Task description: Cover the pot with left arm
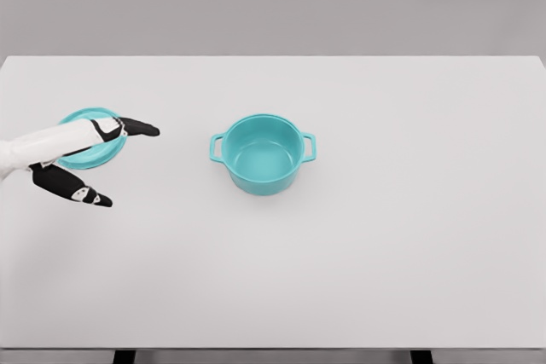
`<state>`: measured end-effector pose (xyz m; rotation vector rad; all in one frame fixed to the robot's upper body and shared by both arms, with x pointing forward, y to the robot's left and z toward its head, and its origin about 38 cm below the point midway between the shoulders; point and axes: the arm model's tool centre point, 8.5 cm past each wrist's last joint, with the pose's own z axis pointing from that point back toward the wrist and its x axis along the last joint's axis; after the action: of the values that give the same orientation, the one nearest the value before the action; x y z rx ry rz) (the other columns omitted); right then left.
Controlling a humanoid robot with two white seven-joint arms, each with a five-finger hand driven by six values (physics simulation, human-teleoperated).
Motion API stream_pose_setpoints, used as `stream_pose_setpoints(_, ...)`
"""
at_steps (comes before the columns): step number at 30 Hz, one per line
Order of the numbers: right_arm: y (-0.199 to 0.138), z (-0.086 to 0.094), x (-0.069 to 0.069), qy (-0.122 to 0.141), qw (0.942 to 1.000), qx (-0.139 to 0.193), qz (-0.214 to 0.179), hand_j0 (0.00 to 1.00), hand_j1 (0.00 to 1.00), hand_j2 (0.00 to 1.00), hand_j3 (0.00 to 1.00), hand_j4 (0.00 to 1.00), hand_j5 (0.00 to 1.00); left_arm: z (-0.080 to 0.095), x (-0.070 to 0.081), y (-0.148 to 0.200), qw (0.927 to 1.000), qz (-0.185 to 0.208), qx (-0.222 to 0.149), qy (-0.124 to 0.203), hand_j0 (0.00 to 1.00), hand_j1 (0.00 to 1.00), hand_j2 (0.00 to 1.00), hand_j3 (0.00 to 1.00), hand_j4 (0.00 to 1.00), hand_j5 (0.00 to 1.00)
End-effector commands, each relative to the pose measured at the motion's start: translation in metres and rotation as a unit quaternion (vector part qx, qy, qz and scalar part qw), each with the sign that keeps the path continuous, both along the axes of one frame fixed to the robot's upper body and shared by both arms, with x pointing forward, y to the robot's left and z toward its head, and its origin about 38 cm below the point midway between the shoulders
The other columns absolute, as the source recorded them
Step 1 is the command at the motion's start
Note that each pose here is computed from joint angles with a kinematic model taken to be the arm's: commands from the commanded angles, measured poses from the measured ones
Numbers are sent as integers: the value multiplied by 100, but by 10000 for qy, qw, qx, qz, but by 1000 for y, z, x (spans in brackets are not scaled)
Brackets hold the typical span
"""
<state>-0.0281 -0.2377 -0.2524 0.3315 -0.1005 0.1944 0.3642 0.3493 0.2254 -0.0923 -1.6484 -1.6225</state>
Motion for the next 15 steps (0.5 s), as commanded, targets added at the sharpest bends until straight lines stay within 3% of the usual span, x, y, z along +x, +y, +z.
stream_pose_setpoints(1, 0, 0, 0, -7, 10000, 0, 9, 100, 100, 100, 100, 100, 100, 2, 0, 0, 10000, 3, -49, 6, 100, 100, 100, 100, 100, 100)
stream_pose_setpoints(3, 0, 0, -4, 45, 10000, -5, -11, 100, 100, 100, 100, 100, 100, 2, 5, 9, 9995, 171, -236, 83, 100, 100, 100, 100, 100, 100)
stream_pose_setpoints(5, 0, 0, -3, 31, 10000, -3, 6, 100, 100, 100, 100, 100, 100, -10, 17, 33, 9971, 625, -343, 246, 100, 100, 100, 100, 100, 100)
stream_pose_setpoints(8, 0, 0, -3, 37, 10000, -5, -18, 100, 100, 100, 100, 100, 100, -33, 32, 40, 9933, 966, -499, 396, 100, 100, 100, 100, 100, 100)
stream_pose_setpoints(13, 0, 0, -3, 37, 10000, -5, -18, 100, 100, 100, 100, 100, 100, -40, 41, 46, 9895, 1198, -669, 445, 100, 100, 100, 100, 100, 100)
stream_pose_setpoints(14, 0, 0, -3, 37, 10000, -5, -18, 100, 100, 100, 100, 100, 100, -40, 43, 45, 9880, 1241, -809, 431, 100, 100, 100, 100, 100, 100)
stream_pose_setpoints(15, 0, 0, -3, 36, 10000, -5, -26, 100, 100, 100, 100, 100, 100, -45, 54, 51, 9810, 1604, -1039, 326, 100, 100, 100, 100, 100, 100)
